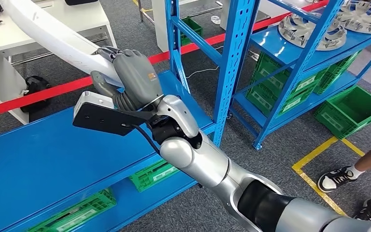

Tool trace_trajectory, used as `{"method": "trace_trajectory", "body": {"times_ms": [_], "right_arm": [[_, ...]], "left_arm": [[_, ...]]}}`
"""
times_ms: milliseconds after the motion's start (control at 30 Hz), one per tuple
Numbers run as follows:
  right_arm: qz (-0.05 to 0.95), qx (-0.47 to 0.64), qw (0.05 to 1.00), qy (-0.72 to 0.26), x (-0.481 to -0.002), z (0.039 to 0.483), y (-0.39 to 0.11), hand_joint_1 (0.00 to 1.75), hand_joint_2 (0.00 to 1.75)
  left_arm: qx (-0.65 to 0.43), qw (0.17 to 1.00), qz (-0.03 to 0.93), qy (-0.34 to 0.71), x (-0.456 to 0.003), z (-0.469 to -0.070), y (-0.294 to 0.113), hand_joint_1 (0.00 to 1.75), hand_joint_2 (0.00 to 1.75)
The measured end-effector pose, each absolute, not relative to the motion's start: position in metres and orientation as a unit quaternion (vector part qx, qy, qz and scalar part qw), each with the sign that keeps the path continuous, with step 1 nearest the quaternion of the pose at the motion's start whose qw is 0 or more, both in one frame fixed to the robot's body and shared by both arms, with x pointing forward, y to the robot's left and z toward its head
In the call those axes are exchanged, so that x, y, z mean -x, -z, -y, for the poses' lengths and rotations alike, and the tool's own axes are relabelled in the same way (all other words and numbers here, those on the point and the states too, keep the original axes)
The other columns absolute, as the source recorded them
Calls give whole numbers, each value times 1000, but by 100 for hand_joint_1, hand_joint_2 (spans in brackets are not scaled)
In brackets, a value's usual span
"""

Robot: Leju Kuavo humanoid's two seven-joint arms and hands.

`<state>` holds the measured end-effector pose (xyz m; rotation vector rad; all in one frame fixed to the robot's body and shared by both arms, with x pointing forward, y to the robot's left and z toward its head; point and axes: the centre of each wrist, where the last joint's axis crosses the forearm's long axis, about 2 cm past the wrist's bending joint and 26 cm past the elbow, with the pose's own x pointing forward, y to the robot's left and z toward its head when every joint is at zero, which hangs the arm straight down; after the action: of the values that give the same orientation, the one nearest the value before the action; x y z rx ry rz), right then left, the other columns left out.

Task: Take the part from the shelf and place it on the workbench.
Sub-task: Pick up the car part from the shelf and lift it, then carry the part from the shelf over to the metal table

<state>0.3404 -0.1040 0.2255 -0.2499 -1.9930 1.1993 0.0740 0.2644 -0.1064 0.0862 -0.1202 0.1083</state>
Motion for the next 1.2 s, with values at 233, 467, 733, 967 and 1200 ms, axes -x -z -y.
{"method": "trace_trajectory", "body": {"times_ms": [233,467,733,967,1200], "right_arm": [[782,99,386,-479,-339,103,-225,175,175],[781,96,382,-486,-341,102,-222,175,175],[781,95,375,-490,-341,98,-224,175,175],[779,93,377,-492,-339,97,-221,175,175],[776,103,377,-495,-340,97,-217,175,175]], "left_arm": [[-41,996,64,-54,-78,-262,106,0,175],[-41,996,61,-56,-78,-262,106,0,175],[-40,996,59,-56,-77,-261,106,0,175],[-41,996,59,-55,-77,-261,106,0,175],[-40,996,63,-53,-81,-260,105,0,175]]}}
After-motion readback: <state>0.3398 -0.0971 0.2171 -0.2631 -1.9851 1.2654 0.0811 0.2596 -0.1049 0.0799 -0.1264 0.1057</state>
